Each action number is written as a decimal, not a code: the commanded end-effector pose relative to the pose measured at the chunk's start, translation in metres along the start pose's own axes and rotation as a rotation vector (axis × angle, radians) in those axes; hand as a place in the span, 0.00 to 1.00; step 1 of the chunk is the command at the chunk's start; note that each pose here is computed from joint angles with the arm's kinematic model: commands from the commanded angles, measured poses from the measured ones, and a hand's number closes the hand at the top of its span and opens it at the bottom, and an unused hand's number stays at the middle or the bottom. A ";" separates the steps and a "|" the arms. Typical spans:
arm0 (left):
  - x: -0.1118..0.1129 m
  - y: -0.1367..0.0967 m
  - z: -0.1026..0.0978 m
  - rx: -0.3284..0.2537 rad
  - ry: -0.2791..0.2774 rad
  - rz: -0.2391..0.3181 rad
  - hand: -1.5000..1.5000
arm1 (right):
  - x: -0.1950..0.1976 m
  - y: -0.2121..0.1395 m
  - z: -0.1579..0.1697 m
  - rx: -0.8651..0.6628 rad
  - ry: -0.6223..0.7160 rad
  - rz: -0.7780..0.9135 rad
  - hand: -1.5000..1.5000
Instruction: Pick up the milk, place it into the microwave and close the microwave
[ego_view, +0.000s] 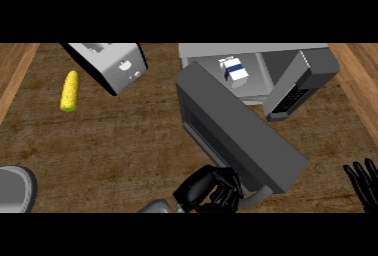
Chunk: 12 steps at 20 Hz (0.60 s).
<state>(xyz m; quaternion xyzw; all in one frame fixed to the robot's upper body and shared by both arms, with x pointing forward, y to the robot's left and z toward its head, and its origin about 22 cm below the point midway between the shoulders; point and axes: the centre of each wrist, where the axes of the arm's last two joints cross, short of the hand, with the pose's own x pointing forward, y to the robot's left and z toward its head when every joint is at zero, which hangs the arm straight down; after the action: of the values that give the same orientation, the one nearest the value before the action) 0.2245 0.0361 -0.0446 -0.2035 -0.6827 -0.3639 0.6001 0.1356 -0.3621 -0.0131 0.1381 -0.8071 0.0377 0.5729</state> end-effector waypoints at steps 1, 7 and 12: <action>0.011 -0.029 -0.005 0.010 -0.043 -0.015 1.00 | 0.020 0.014 -0.014 0.130 -0.039 -0.023 0.00; 0.030 -0.011 -0.034 0.103 -0.051 -0.065 1.00 | 0.034 0.021 -0.036 0.193 -0.055 -0.050 0.00; 0.045 0.007 -0.050 0.245 -0.082 -0.011 1.00 | 0.041 0.030 -0.041 0.219 -0.062 -0.067 0.00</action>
<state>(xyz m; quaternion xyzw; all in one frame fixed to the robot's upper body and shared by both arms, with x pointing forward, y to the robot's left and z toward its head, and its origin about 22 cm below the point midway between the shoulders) 0.2438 0.0074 -0.0166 -0.1407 -0.7264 -0.3091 0.5975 0.1501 -0.3400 0.0334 0.2118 -0.8094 0.0960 0.5393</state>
